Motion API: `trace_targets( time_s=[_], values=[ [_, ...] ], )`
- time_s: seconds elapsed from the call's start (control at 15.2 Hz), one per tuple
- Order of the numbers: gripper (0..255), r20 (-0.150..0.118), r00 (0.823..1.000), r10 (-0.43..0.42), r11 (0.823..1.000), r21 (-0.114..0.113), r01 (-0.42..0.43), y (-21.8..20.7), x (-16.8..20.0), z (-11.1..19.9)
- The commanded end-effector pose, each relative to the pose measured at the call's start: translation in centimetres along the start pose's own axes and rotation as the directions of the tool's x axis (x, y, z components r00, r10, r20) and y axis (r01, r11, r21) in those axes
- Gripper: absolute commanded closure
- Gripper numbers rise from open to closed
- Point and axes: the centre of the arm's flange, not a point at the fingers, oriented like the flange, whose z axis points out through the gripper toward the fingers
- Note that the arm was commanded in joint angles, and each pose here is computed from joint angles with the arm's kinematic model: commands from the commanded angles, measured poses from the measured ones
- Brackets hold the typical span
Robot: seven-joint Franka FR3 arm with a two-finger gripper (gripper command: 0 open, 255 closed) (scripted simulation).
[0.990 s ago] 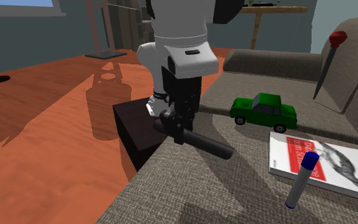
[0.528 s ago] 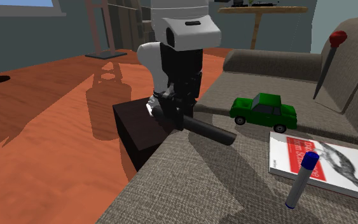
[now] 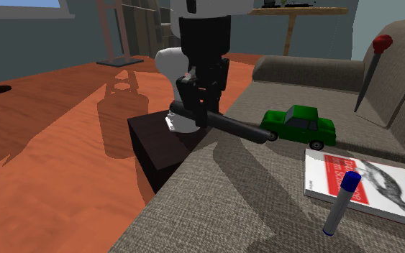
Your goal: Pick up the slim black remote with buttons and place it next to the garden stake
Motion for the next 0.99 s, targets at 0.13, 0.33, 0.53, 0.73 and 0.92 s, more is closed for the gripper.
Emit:
trace_targets(
  time_s=[0.13, 0.33, 0.53, 0.73, 0.92],
  values=[
    [255, 0.0, 1.0, 0.0, 1.0, 0.0, 0.0, -0.1, 0.1, -2.1],
    [255, 0.0, 1.0, 0.0, 1.0, 0.0, 0.0, -0.3, 0.1, -3.7],
    [255, 0.0, 1.0, 0.0, 1.0, 0.0, 0.0, -0.4, 0.1, -5.3],
    [255, 0.0, 1.0, 0.0, 1.0, 0.0, 0.0, -0.5, 0.1, -6.9],
    [255, 0.0, 1.0, 0.0, 1.0, 0.0, 0.0, -0.7, 0.1, -8.4]
  ],
)
